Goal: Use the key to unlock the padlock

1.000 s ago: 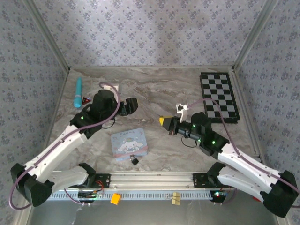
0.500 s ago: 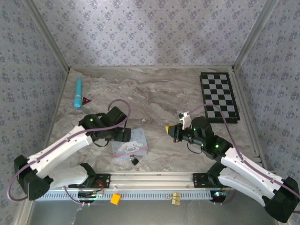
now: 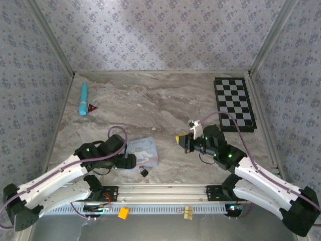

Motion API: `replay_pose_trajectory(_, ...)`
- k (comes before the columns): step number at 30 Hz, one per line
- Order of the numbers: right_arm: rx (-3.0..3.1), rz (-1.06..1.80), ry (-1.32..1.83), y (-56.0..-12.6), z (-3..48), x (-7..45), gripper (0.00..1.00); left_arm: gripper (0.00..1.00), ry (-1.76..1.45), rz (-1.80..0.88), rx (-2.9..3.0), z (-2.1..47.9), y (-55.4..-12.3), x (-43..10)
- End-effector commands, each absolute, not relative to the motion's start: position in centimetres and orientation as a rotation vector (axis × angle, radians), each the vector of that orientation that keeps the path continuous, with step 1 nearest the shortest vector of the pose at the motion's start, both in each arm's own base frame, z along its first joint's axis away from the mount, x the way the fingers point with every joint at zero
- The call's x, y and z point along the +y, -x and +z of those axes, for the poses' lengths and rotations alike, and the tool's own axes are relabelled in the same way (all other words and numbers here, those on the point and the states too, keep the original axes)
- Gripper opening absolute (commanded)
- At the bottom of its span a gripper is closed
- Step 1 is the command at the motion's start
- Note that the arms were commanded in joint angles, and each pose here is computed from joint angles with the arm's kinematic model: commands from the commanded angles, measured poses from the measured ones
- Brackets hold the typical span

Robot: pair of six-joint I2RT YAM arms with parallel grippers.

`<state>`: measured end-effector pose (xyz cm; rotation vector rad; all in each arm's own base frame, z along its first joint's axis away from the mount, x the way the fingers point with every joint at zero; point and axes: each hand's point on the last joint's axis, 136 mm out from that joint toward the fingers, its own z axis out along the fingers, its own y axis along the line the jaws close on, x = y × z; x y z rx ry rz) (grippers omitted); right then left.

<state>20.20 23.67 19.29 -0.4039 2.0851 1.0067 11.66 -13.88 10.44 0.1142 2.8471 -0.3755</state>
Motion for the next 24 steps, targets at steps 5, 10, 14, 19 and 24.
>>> replay_pose_trajectory(5, 2.071, 1.006, 0.413, -20.7, 19.4, 24.3, 0.00, 1.00, -0.166, -0.363, 2.915, 8.2, -10.7, -15.6)
replay_pose_trajectory(10, 2.076, 0.992, 0.404, -20.7, 19.3, 24.0, 0.00, 0.99, -0.170, -0.234, 2.948, 6.5, -11.1, -15.1)
replay_pose_trajectory(14, 2.079, 0.986, 0.390, -20.7, 19.1, 23.8, 0.00, 0.99, -0.183, -0.264, 2.922, 5.9, -12.1, -16.5)
replay_pose_trajectory(19, 2.083, 0.989, 0.373, -20.7, 18.9, 23.7, 0.00, 0.98, -0.156, -0.244, 2.849, 5.6, -14.6, -17.6)
replay_pose_trajectory(24, 2.086, 0.982, 0.358, -20.7, 18.8, 23.5, 0.00, 0.93, -0.104, -0.315, 2.752, 6.1, -18.5, -19.2)
